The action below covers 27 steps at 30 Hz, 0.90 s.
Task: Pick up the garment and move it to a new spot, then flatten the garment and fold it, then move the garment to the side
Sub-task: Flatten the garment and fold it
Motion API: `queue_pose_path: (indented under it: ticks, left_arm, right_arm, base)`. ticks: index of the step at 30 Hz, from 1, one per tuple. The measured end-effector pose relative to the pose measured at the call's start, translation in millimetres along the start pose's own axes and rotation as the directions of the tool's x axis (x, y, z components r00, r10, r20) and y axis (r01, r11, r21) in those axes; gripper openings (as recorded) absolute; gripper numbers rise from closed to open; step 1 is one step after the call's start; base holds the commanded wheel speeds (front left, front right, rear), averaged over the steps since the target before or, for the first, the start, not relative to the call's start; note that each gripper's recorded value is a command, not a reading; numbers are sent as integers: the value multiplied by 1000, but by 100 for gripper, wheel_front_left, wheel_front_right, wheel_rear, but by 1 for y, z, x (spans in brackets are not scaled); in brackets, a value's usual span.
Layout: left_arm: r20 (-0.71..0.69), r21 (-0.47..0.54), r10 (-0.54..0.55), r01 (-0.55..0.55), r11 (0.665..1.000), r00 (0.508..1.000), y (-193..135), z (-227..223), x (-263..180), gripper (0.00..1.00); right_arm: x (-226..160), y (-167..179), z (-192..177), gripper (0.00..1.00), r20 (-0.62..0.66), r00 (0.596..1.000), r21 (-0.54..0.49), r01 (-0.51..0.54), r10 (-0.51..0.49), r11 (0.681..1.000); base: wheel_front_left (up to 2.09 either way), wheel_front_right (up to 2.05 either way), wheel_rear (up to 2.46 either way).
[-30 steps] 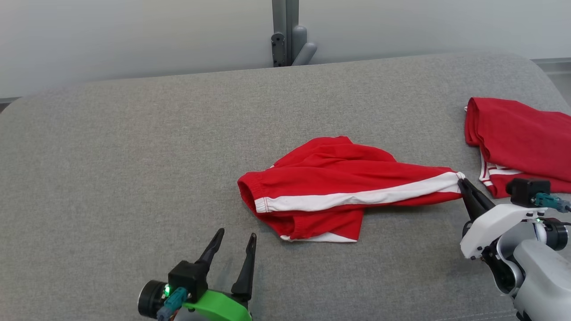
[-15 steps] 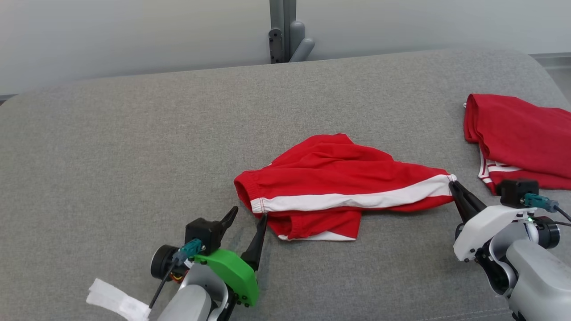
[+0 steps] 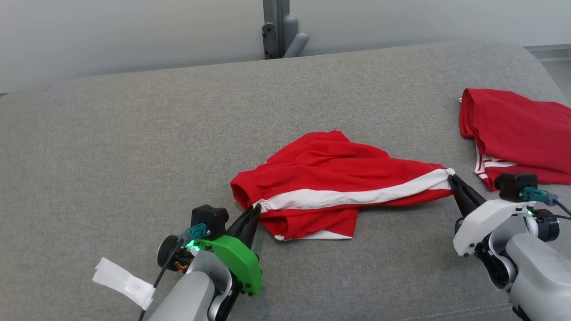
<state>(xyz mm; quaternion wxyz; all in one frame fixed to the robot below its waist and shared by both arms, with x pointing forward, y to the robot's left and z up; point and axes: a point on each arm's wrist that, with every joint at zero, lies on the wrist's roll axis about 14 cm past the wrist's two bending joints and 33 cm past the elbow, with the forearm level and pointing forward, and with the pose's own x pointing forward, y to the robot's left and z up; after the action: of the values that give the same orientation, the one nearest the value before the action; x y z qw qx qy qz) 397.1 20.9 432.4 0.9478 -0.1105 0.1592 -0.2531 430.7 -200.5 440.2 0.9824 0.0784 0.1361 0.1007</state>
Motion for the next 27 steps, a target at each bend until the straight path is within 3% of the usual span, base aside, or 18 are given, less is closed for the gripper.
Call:
queue_pose_path:
  ticks: [6,11,19,27]
  left_arm:
    - [16,-42,-19,20,999,1000,-9,12,-1,0]
    - [119,-61,-100,108,992,988,-24,80,-3,0]
    - [280,-22,-226,242,970,933,-42,204,-27,0]
    - [318,-24,-392,421,907,863,-89,276,-43,0]
  right_arm:
    - [-2,2,23,0,63,998,-4,-8,8,1000]
    - [-7,7,89,0,232,972,-32,-41,48,999]
    - [-30,10,194,0,431,896,-88,-74,105,993]
    - [-65,9,285,0,571,809,-113,-92,140,989]
  base:
    - [0,0,0]
    - [0,0,0]
    - [0,0,0]
    - [0,0,0]
